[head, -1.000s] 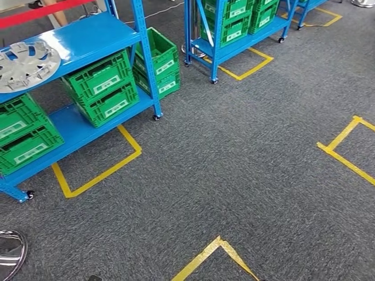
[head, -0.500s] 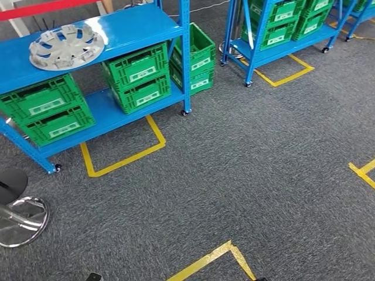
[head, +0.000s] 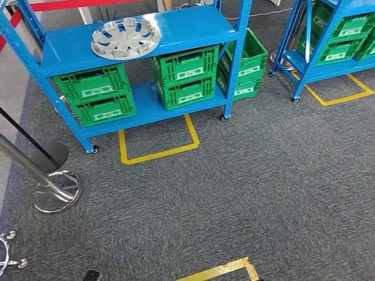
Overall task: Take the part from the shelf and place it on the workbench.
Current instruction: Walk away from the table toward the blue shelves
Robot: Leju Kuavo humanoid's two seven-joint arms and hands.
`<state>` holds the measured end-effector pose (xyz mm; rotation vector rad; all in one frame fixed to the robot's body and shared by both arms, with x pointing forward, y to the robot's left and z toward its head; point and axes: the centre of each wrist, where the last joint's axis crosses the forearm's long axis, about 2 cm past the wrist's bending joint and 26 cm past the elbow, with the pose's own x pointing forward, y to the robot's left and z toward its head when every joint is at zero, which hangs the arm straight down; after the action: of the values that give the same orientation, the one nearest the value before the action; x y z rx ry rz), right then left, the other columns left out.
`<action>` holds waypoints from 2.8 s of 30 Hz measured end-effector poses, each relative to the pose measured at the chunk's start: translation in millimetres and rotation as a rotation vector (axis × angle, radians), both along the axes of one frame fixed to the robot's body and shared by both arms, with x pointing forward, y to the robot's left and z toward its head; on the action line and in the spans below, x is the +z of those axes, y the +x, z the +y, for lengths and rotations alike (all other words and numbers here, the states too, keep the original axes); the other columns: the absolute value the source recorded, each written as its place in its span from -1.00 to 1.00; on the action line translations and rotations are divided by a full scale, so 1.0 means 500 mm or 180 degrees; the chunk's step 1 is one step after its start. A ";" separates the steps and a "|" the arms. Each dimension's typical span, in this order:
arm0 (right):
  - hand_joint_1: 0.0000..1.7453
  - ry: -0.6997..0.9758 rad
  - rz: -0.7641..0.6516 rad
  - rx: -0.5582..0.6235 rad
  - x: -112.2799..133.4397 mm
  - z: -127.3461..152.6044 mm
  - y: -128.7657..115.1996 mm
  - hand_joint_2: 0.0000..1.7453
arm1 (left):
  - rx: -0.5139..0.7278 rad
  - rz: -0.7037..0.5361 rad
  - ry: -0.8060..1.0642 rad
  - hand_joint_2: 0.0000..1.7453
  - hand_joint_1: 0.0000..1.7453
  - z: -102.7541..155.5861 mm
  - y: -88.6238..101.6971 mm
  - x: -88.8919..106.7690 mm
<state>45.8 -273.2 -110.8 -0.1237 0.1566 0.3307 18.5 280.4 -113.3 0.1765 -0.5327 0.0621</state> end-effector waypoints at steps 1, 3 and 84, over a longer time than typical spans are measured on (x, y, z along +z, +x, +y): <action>-1.00 0.0000 -0.0012 -0.0001 0.000 0.001 0.000 -1.00 | -0.0004 0.0017 -0.0006 -1.00 -1.00 -0.002 -0.002 0.000; -1.00 -0.0008 -0.0011 -0.0008 0.001 0.005 0.002 -1.00 | -0.0013 0.0058 -0.0021 -1.00 -1.00 -0.008 -0.006 0.000; -1.00 0.0049 0.0047 -0.0160 0.001 0.021 0.004 -1.00 | -0.0031 0.0139 0.0033 -1.00 -1.00 -0.008 0.004 0.001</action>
<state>47.9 -262.6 -110.0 -0.1021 0.1714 0.2828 20.6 276.5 -112.8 0.1848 -0.4903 0.0459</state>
